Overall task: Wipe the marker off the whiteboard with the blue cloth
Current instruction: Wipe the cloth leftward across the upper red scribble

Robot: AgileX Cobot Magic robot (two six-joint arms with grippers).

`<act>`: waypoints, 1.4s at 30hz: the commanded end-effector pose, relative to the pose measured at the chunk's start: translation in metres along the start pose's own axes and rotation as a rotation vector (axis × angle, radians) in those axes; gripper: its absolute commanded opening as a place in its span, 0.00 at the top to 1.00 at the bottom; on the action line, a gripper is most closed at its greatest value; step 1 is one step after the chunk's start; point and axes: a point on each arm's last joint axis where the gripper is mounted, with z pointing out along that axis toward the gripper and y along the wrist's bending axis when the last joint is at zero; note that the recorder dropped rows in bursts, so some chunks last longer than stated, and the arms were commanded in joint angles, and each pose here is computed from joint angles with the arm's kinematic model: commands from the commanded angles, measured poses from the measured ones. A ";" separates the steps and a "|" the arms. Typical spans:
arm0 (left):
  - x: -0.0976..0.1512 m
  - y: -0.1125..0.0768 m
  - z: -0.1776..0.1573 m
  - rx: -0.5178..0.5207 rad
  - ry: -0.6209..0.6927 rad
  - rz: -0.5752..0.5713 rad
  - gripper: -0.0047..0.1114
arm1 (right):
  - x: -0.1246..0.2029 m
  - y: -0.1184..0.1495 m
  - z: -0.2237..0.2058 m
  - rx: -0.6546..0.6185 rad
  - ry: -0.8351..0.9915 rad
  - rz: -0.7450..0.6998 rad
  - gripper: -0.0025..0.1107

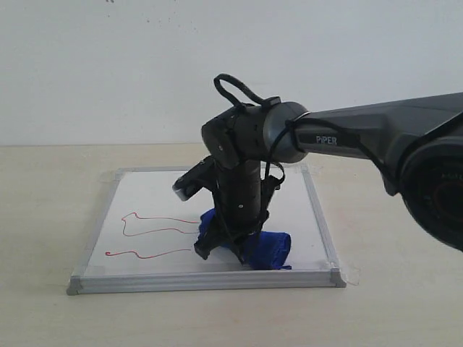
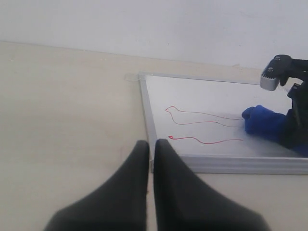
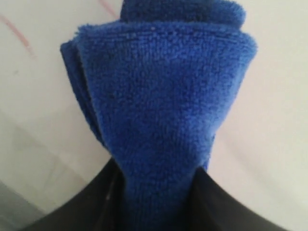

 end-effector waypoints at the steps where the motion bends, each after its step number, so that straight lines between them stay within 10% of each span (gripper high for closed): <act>1: 0.000 0.000 0.000 0.004 -0.008 -0.009 0.93 | 0.018 -0.058 0.035 0.191 0.060 0.137 0.98; 6: 0.000 0.000 0.000 0.004 -0.008 -0.009 0.93 | 0.019 -0.056 0.033 0.218 0.083 0.169 0.98; 16: 0.000 0.000 0.000 0.004 -0.008 -0.009 0.93 | -0.006 0.053 0.013 -0.205 -0.044 -0.103 0.98; 29: 0.000 0.000 0.000 0.004 -0.008 -0.009 0.93 | -0.016 -0.045 0.035 0.160 -0.248 0.178 0.98; 35: 0.000 0.000 0.000 0.004 -0.008 -0.009 0.93 | -0.034 -0.033 0.030 0.080 -0.425 0.239 0.98; 42: 0.000 0.000 0.000 0.004 -0.008 -0.009 0.93 | -0.038 0.039 0.025 -0.056 -0.353 0.009 0.98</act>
